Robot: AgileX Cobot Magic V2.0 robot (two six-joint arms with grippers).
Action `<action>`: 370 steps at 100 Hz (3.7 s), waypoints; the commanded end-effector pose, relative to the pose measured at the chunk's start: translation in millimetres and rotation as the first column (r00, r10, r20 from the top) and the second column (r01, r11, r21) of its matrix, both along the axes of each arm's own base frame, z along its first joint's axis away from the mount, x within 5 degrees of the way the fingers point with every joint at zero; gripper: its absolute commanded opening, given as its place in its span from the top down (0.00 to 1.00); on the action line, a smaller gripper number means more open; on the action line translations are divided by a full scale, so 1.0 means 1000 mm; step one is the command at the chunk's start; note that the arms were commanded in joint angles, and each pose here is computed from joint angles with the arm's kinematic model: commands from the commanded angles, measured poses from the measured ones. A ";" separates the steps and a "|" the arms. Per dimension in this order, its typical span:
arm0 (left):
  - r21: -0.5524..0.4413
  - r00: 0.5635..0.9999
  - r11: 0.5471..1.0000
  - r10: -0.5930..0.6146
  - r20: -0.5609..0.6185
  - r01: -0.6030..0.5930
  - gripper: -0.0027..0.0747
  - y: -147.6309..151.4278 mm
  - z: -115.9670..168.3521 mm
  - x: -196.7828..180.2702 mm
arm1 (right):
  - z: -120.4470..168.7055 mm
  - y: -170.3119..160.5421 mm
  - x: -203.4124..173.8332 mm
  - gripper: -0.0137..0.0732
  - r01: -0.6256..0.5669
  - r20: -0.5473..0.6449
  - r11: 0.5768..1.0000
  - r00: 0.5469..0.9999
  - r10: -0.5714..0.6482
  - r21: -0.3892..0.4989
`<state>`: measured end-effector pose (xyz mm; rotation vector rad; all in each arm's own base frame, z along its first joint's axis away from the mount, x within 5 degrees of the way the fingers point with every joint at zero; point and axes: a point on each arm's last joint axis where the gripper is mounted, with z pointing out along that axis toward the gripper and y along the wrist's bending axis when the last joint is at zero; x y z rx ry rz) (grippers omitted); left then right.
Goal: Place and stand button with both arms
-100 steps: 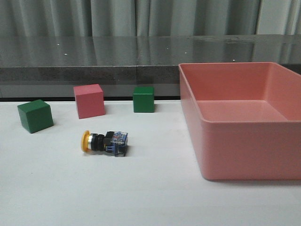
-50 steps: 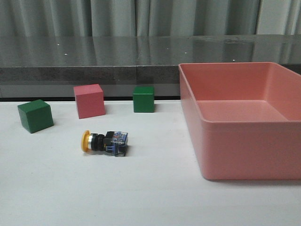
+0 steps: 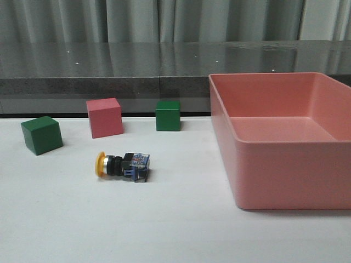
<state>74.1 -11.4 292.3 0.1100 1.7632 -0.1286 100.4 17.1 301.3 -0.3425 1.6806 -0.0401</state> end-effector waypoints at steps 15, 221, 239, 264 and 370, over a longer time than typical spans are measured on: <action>0.143 0.997 0.989 -0.025 -0.070 0.035 0.99 -0.010 0.050 0.070 | 0.014 -0.002 0.001 0.91 0.020 0.089 1.000 0.996 -0.022 0.024; 0.139 0.318 0.287 -0.880 -0.353 0.948 0.19 -0.098 -0.099 0.293 | 0.014 -0.002 0.001 0.91 0.020 0.089 1.000 0.996 -0.022 0.024; 0.124 0.253 0.221 -0.873 -0.417 0.967 0.19 -0.095 -0.115 0.290 | 0.014 -0.002 0.001 0.91 0.020 0.089 1.000 0.996 -0.022 0.024; 0.124 0.249 0.217 -0.870 -0.425 0.968 0.19 -0.096 -0.117 0.290 | 0.015 -0.002 0.001 0.91 0.021 0.094 0.999 0.995 -0.023 0.025; 0.103 0.225 0.200 -0.852 -0.474 0.974 0.71 -0.108 -0.148 0.288 | 0.016 -0.002 0.001 0.91 0.023 0.104 0.999 0.994 -0.026 0.027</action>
